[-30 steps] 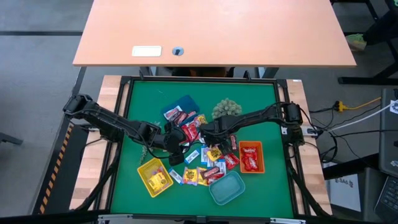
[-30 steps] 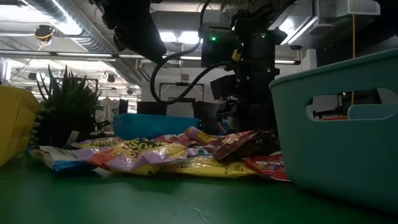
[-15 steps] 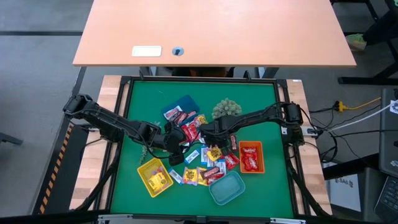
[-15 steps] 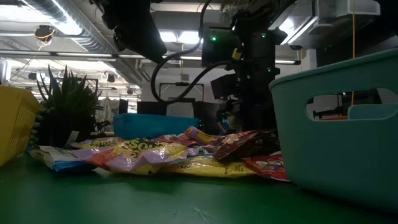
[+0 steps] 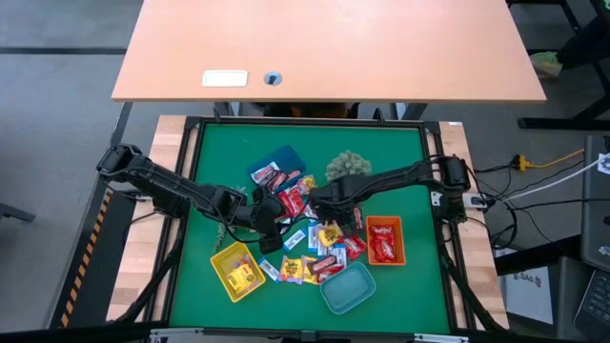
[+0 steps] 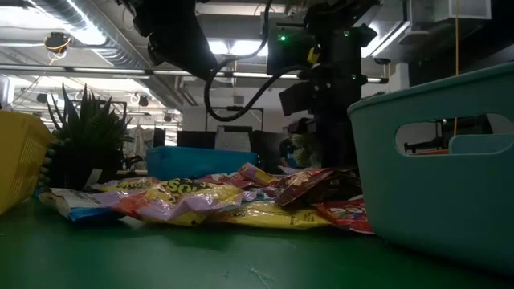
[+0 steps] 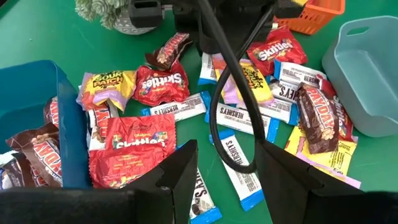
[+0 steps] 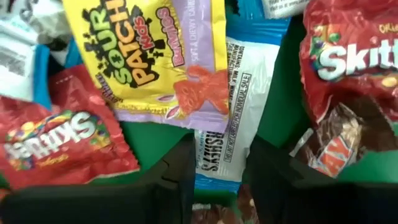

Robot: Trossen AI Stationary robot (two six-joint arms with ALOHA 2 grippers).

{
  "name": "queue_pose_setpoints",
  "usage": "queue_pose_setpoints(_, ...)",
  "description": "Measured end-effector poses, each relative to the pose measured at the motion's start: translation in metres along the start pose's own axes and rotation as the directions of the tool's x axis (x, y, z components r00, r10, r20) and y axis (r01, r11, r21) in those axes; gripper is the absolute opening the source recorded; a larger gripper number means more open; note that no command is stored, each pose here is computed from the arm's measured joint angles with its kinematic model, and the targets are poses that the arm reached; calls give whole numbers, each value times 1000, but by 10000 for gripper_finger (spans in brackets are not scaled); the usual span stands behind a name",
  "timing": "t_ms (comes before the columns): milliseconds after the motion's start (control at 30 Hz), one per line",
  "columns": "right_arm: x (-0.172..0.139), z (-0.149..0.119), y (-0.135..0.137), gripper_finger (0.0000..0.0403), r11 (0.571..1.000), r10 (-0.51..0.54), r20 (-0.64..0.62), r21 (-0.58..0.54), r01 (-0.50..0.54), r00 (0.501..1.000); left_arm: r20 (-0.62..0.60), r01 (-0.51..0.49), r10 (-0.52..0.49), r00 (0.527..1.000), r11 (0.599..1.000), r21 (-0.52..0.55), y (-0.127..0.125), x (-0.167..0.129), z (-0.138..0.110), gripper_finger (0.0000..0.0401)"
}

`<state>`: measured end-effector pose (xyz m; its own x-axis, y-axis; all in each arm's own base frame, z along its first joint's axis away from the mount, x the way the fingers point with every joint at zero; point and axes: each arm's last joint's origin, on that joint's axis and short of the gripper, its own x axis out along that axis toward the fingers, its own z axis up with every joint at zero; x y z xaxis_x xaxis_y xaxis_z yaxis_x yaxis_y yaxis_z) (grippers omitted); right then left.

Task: Sort candy
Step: Put the white-blue chocolate into the light blue bin

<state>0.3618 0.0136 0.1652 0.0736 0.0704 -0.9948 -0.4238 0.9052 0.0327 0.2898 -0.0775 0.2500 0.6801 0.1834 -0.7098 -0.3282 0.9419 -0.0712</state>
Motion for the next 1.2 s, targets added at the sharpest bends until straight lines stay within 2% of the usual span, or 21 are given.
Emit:
queue_pose_setpoints(167,-9,-4,3,115,1000,7,-13,1,-7,1000,0,0,0,1000,1000,0,0,0,0,149)
queue_pose_setpoints(500,-45,-11,9,115,999,-26,63,32,24,998,2,0,0,1000,1000,-1,0,0,0,149)
queue_pose_setpoints(700,-64,-14,19,115,998,33,137,51,-40,990,3,1,-1,1000,1000,-1,0,0,0,149)
queue_pose_setpoints(1000,-72,0,76,115,987,125,167,-120,-106,978,3,1,-1,1000,1000,1,0,0,0,149)
queue_pose_setpoints(1200,-70,9,120,115,986,144,172,-104,-127,974,3,1,-1,1000,1000,6,0,0,0,149)
